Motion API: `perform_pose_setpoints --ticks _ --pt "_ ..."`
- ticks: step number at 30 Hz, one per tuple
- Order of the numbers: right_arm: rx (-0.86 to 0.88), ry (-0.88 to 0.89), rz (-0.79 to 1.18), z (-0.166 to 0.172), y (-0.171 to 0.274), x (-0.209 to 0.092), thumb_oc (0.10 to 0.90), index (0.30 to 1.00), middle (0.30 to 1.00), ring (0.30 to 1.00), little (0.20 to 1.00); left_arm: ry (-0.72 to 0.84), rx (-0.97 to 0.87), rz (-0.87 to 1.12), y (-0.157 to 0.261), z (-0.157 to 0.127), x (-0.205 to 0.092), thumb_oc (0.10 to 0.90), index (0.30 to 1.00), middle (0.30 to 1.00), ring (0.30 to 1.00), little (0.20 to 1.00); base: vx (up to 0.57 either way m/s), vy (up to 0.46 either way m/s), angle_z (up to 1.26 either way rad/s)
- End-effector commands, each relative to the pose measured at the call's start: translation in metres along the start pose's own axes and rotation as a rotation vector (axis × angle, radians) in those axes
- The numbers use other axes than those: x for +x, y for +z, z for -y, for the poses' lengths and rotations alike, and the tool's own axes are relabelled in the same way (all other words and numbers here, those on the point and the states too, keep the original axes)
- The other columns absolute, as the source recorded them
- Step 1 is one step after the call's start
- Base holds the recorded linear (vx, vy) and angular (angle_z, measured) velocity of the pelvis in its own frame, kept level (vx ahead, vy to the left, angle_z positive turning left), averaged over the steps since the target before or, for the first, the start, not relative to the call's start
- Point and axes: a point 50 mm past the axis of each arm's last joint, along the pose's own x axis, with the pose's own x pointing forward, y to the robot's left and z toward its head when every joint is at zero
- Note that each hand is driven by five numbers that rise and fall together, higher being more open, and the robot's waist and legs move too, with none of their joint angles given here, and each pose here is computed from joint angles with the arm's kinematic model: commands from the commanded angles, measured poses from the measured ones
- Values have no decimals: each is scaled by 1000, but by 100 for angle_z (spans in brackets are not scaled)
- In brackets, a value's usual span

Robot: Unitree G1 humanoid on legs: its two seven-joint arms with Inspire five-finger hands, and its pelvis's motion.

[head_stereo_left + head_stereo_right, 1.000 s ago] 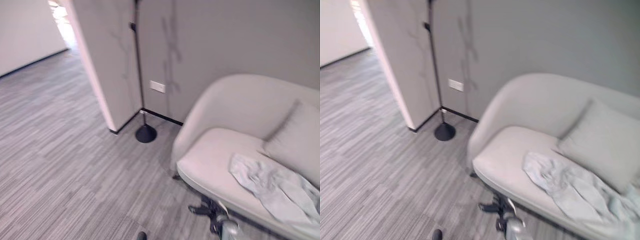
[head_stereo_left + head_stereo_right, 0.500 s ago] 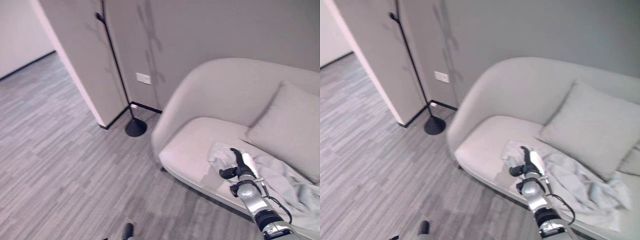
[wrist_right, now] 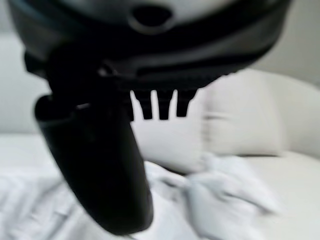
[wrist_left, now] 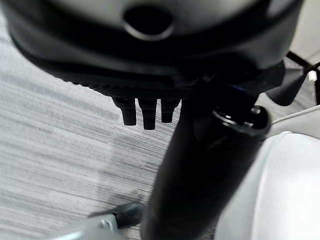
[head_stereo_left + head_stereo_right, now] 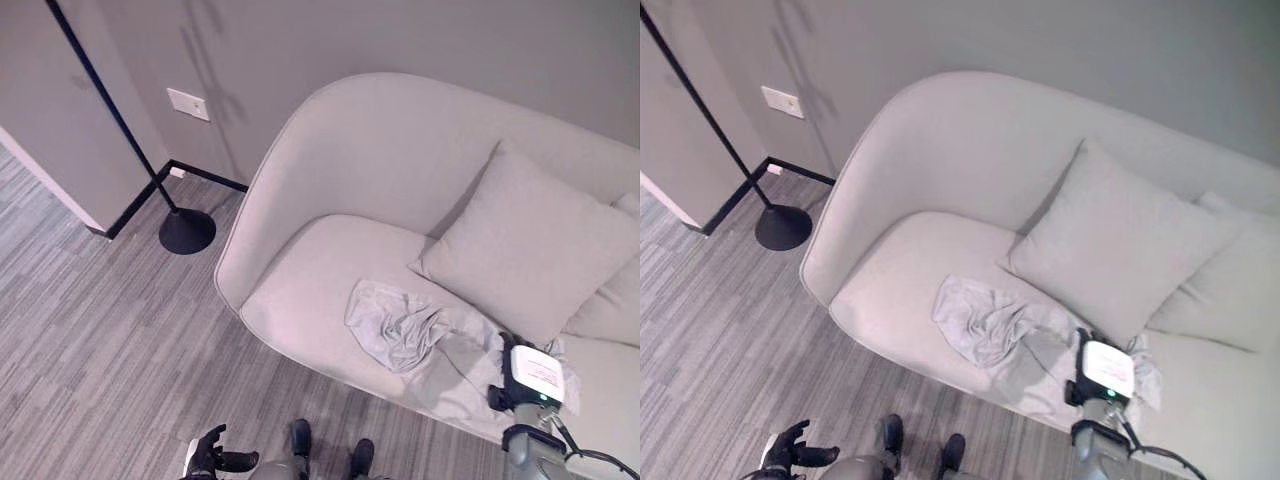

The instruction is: Hang the clothes on the sofa on the clothes rack.

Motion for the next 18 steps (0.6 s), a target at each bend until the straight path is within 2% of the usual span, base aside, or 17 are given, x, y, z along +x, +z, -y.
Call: perform_pose_setpoints --ticks 1,5,7,13,16,18 --pt "-79 -397 0 89 3 55 800 900 900 900 900 -26 -61 -14 -1 24 -4 800 900 900 900 900 -292 -239 -68" --pt "-75 -403 -55 89 -12 54 800 900 900 900 900 3 -132 30 5 17 -3 800 900 900 900 900 -76 -124 -39" --pt "-28 -368 -51 84 -16 50 800 900 900 900 900 11 -168 70 18 15 0 800 900 900 900 900 -114 -393 10" --pt "124 -323 10 74 5 57 800 900 900 900 900 61 -200 69 22 15 2 800 900 900 900 900 -102 -271 1" --pt "222 -267 19 67 22 71 800 900 900 900 900 9 -96 120 31 31 0 800 900 900 900 900 -112 -184 1" --pt "211 -233 12 68 24 84 800 900 900 900 900 -44 3 151 32 42 -2 800 900 900 900 900 -77 -101 -5"
